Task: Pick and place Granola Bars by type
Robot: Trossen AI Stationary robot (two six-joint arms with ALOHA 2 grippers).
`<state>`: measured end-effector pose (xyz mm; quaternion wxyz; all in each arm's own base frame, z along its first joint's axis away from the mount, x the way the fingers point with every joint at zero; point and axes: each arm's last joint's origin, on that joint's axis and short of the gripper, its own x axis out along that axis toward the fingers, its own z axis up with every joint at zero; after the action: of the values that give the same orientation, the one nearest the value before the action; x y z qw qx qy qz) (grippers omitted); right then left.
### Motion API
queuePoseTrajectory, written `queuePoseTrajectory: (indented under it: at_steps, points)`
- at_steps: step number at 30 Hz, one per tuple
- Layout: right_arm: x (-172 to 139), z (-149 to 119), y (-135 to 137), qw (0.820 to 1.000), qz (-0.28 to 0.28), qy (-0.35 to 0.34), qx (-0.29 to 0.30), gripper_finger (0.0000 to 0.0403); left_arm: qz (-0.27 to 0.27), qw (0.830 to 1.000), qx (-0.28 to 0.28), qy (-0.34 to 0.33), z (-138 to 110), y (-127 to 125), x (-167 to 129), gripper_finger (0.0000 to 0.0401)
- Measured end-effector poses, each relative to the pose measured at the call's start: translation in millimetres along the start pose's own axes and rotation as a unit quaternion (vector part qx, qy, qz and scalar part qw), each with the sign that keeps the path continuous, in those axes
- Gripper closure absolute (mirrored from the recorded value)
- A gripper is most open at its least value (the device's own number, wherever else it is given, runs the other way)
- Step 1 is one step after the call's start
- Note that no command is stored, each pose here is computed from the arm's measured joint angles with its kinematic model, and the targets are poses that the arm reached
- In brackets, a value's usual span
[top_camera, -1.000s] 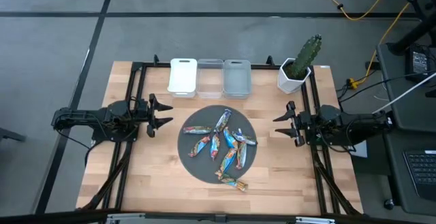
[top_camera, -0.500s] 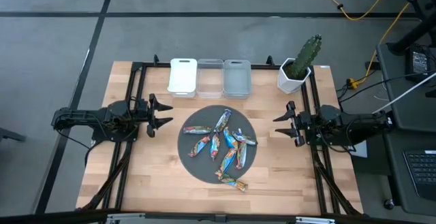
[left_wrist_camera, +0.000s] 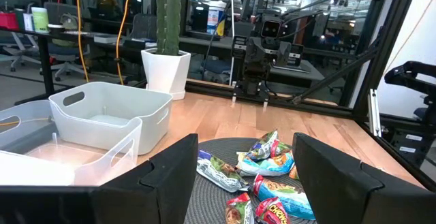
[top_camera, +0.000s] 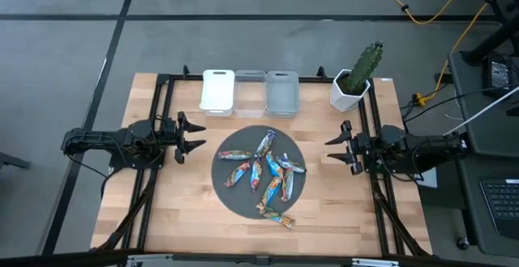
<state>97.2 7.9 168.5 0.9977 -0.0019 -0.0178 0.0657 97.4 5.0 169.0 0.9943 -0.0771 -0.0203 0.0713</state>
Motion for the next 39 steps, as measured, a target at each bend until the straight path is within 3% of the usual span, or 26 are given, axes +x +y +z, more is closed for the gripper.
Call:
queuePoseTrajectory:
  at_steps: [18, 23, 28, 34, 39]
  points:
    - [0.0, 0.5, 0.0, 1.0, 0.0, -0.003, 0.012, 0.0214, 0.005, 1.0, 0.001, -0.011, 2.0, 0.1, 0.0, 0.0171]
    - [0.0, 0.7, 0.0, 1.0, 0.0, -0.003, 0.028, 0.0214, 0.064, 0.997, 0.022, -0.02, 2.8, 3.4, -0.1, 0.0171]
    - [-0.1, 1.9, 0.0, 1.0, 0.0, -0.01, 0.027, 0.0214, 0.092, 0.992, -0.02, -0.087, 14.7, 3.9, -1.5, 0.0171]
    - [-0.3, 7.9, 0.0, 0.999, 0.001, -0.041, 0.024, 0.0214, 0.104, 0.978, -0.074, -0.163, 56.8, 0.6, -12.5, 0.0171]
    - [-0.4, 8.8, 0.0, 0.999, 0.001, -0.045, 0.025, 0.0214, 0.094, 0.976, -0.057, -0.186, 125.2, -9.3, -23.8, 0.0171]
